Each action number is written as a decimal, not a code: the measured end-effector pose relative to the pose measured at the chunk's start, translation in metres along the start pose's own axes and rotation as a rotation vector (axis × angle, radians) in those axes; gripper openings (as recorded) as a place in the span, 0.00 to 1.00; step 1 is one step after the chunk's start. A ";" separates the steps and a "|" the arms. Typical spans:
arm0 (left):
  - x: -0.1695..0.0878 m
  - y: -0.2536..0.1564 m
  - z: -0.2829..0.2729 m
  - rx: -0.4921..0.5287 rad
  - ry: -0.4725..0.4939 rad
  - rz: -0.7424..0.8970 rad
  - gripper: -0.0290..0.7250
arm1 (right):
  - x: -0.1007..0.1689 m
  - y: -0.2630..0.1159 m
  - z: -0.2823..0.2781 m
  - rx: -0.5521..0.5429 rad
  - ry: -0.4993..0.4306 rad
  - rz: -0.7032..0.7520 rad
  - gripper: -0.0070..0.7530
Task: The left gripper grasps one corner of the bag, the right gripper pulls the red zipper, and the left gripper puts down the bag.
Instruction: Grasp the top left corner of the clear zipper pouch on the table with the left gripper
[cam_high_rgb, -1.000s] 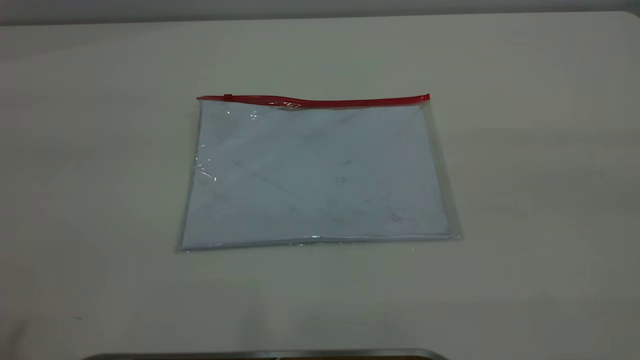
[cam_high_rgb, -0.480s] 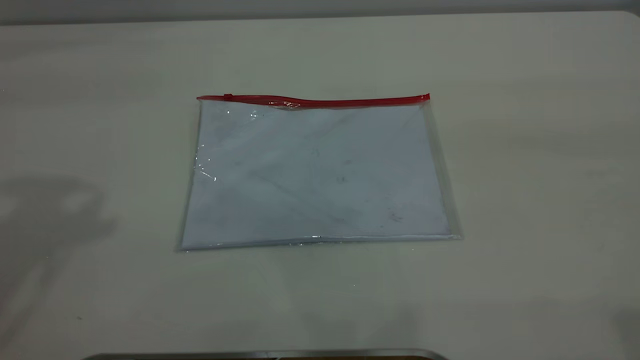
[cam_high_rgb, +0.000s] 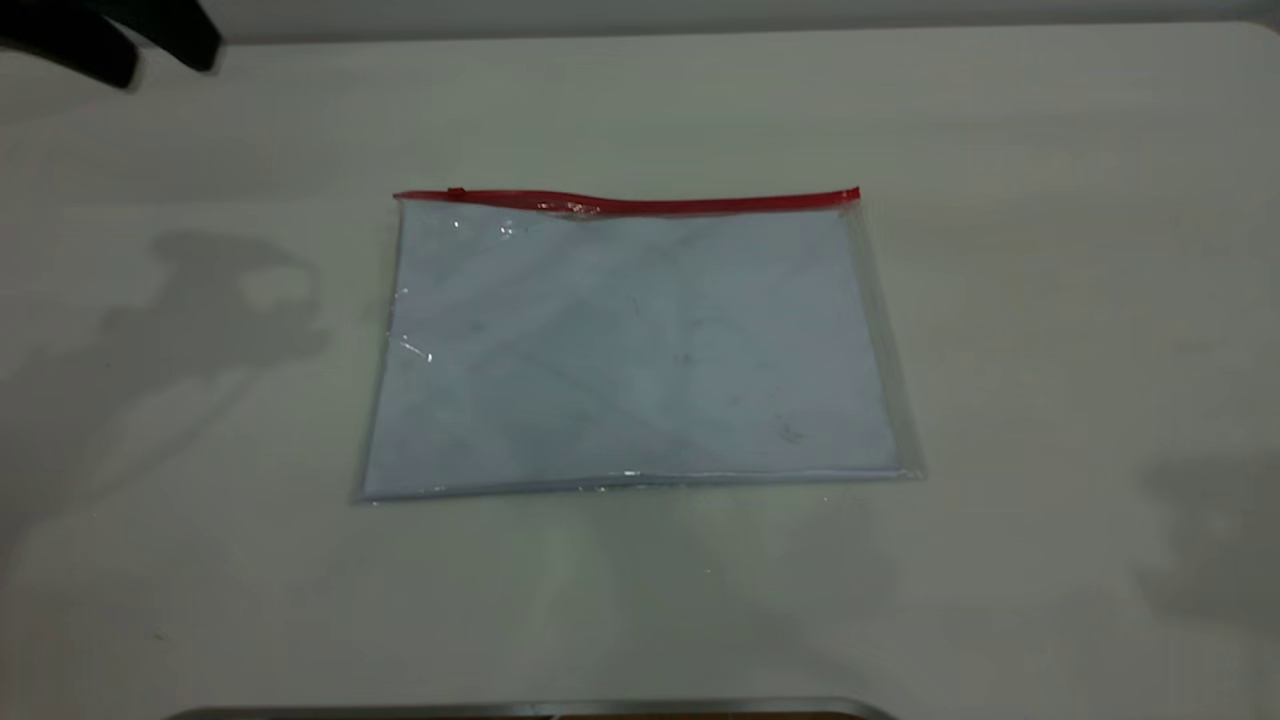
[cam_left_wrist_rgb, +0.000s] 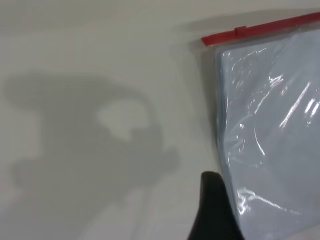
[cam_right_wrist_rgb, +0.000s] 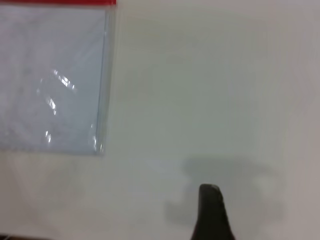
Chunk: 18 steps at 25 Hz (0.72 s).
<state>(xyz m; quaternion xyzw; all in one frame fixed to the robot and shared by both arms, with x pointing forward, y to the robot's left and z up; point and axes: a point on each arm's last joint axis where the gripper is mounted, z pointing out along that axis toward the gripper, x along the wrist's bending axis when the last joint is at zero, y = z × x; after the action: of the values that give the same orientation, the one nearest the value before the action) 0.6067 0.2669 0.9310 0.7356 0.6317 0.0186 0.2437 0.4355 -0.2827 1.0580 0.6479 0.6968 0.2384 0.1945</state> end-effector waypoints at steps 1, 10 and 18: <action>0.002 0.002 0.008 0.002 -0.016 0.008 0.82 | 0.000 0.004 0.005 -0.001 -0.001 -0.004 0.77; 0.019 -0.010 0.091 0.051 -0.135 -0.005 0.82 | -0.003 0.020 0.056 0.097 -0.003 -0.027 0.77; 0.026 -0.019 0.134 -0.038 -0.210 -0.012 0.82 | -0.004 0.021 0.079 0.127 -0.005 -0.030 0.77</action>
<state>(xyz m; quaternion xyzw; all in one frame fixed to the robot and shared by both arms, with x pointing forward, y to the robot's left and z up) 0.6394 0.2483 0.7983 0.7251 0.6065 -0.0481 0.3226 0.4987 -0.2796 1.0055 0.6490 0.7196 0.1892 0.1585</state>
